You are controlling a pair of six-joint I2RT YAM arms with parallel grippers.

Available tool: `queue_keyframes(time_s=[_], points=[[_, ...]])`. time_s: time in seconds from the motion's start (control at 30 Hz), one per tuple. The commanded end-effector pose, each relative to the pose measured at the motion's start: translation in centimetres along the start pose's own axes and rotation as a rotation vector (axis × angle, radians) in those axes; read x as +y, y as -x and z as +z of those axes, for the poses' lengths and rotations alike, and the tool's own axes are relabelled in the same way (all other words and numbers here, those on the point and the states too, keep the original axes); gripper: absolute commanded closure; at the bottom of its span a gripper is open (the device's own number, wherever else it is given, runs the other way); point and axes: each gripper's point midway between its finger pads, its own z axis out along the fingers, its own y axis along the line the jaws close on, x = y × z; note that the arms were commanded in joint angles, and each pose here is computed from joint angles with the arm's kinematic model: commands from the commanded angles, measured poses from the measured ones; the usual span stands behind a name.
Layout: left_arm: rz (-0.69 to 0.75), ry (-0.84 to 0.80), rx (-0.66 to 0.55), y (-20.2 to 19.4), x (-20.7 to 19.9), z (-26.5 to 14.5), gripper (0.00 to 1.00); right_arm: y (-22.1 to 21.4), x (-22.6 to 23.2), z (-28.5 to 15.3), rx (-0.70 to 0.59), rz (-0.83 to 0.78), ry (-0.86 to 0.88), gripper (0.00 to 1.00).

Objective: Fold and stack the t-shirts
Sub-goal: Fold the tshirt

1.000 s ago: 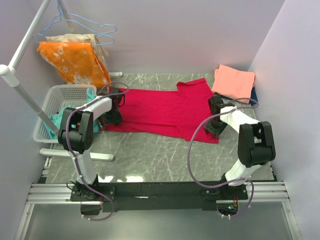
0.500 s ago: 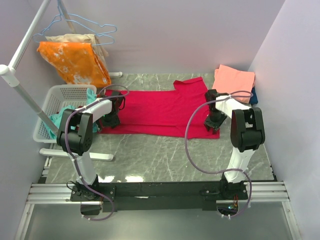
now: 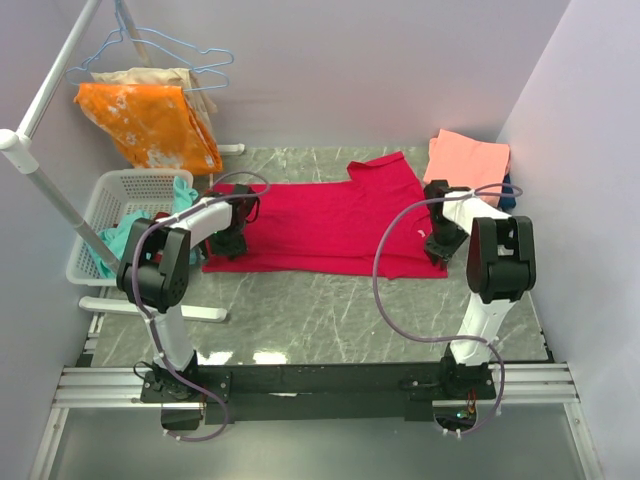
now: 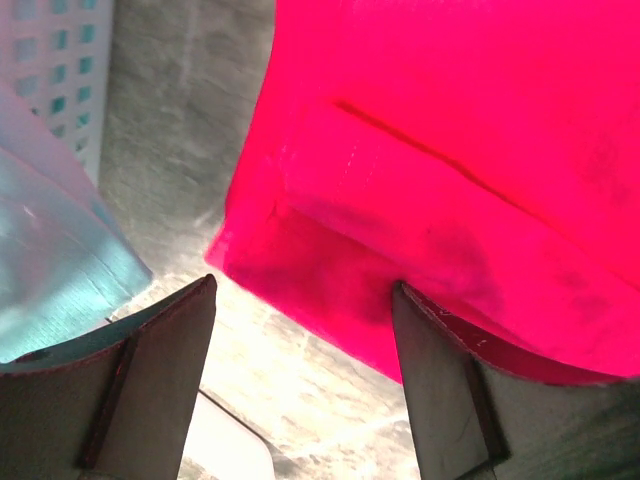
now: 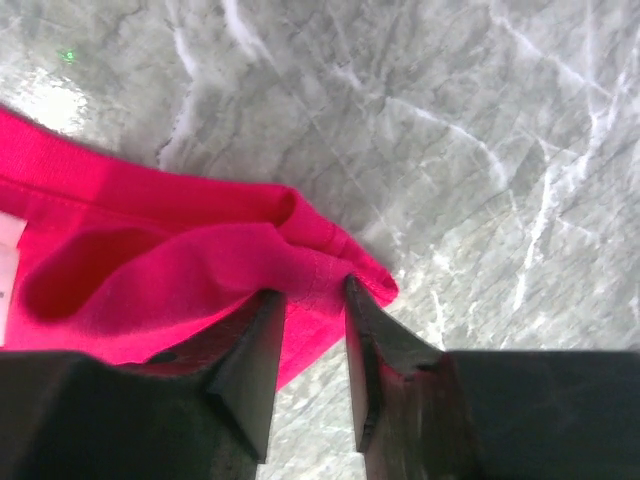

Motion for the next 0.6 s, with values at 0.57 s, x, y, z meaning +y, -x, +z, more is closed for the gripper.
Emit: queue_keyframes(time_s=[0.57], points=[[-0.059,-0.031,-0.129,4.7,0.1,-4.4,0.24,4.1,0.0,-5.9,-0.158,0.065,0.168,1.00]])
